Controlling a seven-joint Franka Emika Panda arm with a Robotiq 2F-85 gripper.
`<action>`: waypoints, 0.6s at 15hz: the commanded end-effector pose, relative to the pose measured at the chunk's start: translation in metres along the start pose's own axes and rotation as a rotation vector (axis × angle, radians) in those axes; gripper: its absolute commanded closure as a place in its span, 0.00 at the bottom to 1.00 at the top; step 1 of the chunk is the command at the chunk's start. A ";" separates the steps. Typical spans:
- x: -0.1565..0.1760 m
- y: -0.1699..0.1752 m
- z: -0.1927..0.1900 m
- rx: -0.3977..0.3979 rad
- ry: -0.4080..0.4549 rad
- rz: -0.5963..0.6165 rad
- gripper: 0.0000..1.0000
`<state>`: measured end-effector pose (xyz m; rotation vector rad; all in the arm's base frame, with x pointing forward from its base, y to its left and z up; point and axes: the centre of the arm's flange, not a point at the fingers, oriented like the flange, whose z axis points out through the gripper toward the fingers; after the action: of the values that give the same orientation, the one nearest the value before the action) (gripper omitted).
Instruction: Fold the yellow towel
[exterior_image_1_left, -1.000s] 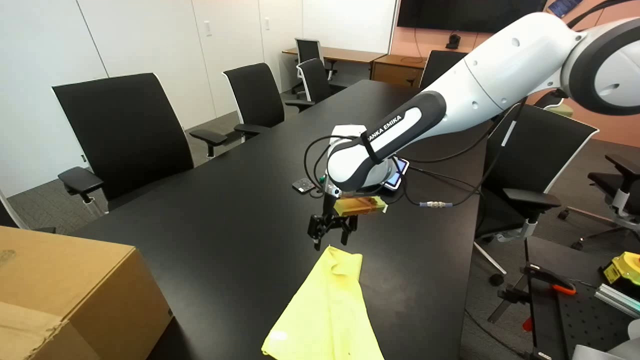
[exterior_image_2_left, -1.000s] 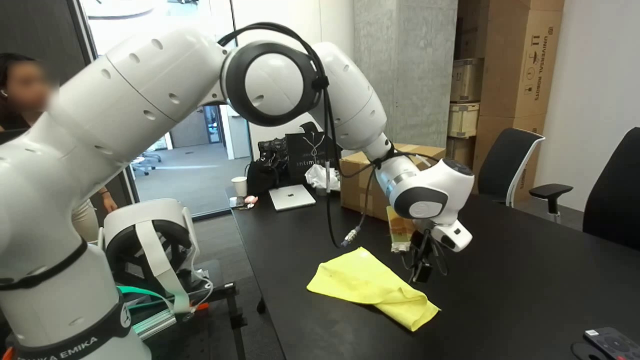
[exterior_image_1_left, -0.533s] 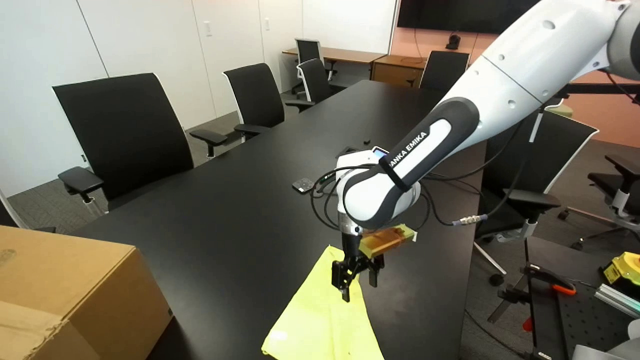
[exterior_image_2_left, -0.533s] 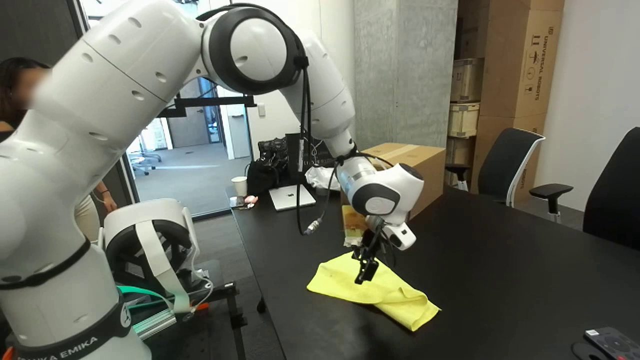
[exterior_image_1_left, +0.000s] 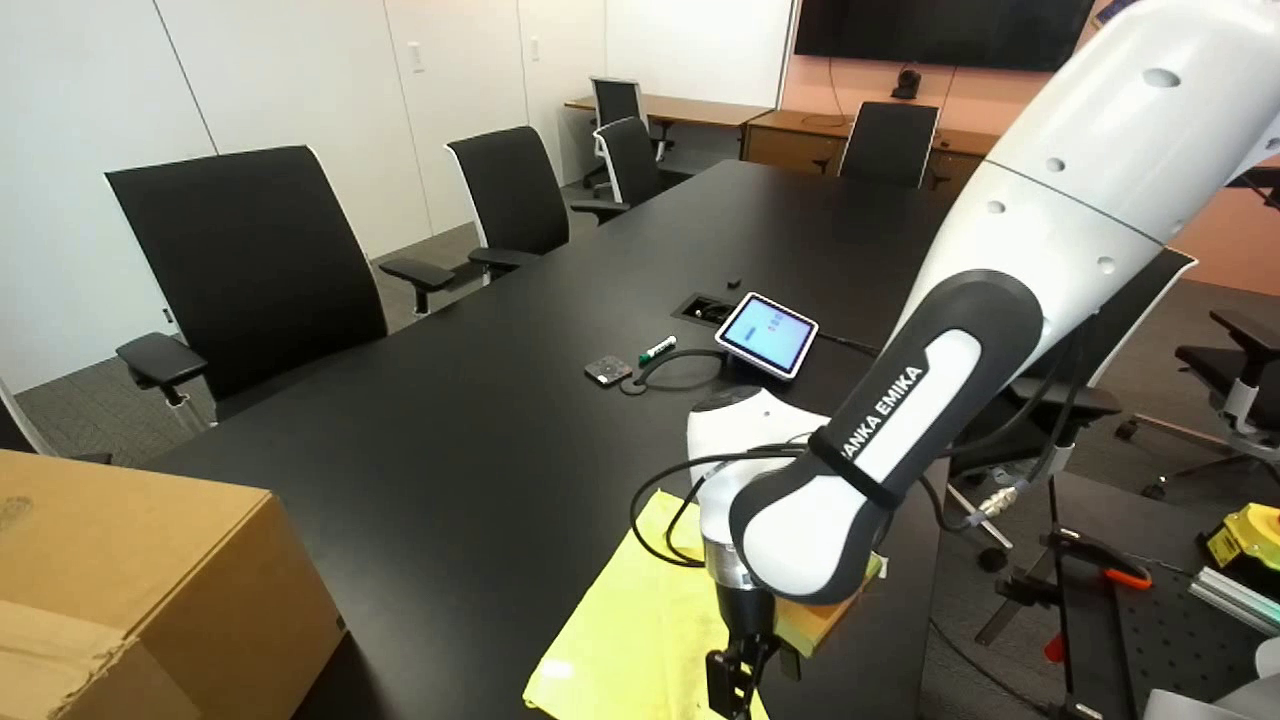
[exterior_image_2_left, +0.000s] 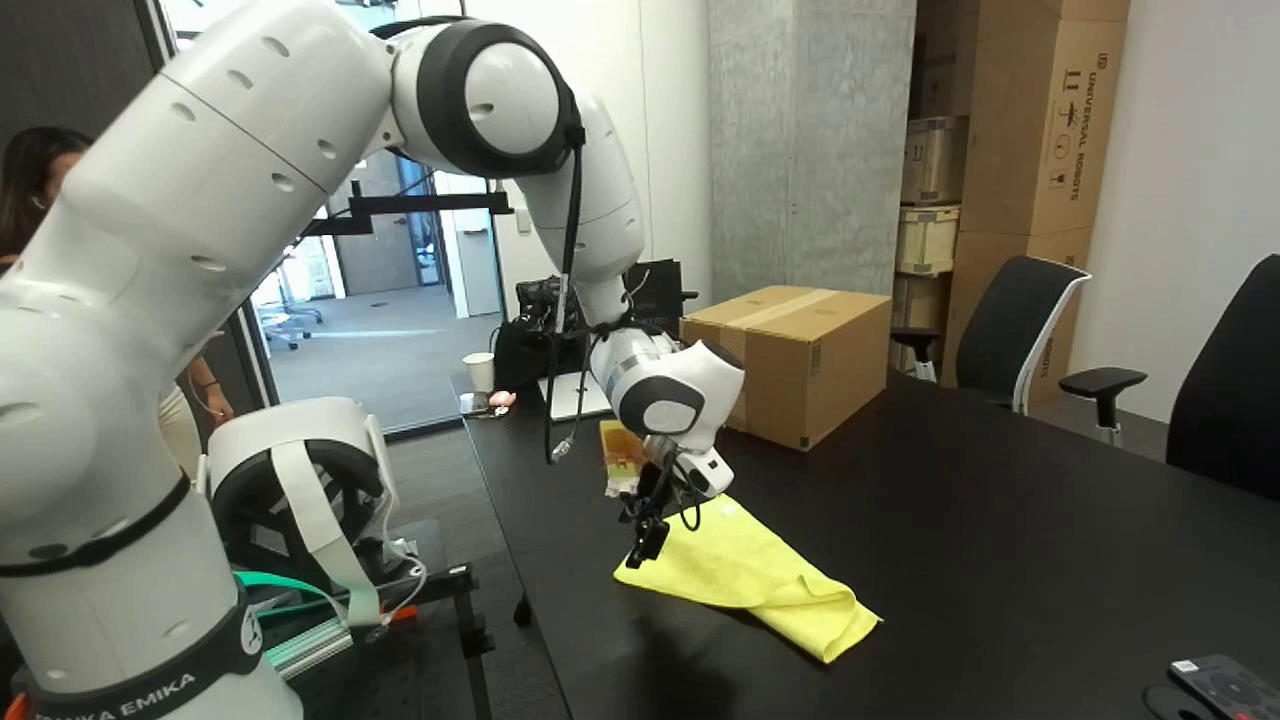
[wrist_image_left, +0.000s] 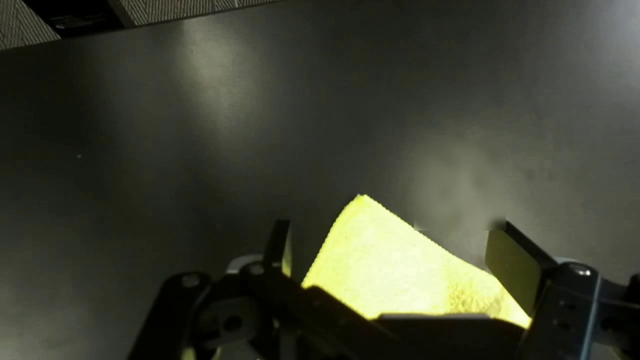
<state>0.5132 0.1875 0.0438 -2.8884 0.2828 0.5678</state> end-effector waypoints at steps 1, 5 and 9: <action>-0.016 -0.001 0.013 0.011 0.070 -0.050 0.00; -0.008 0.004 0.024 0.002 0.140 -0.071 0.00; -0.003 0.006 0.038 -0.020 0.172 -0.093 0.00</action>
<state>0.4998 0.1898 0.0191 -2.9284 0.2129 0.3696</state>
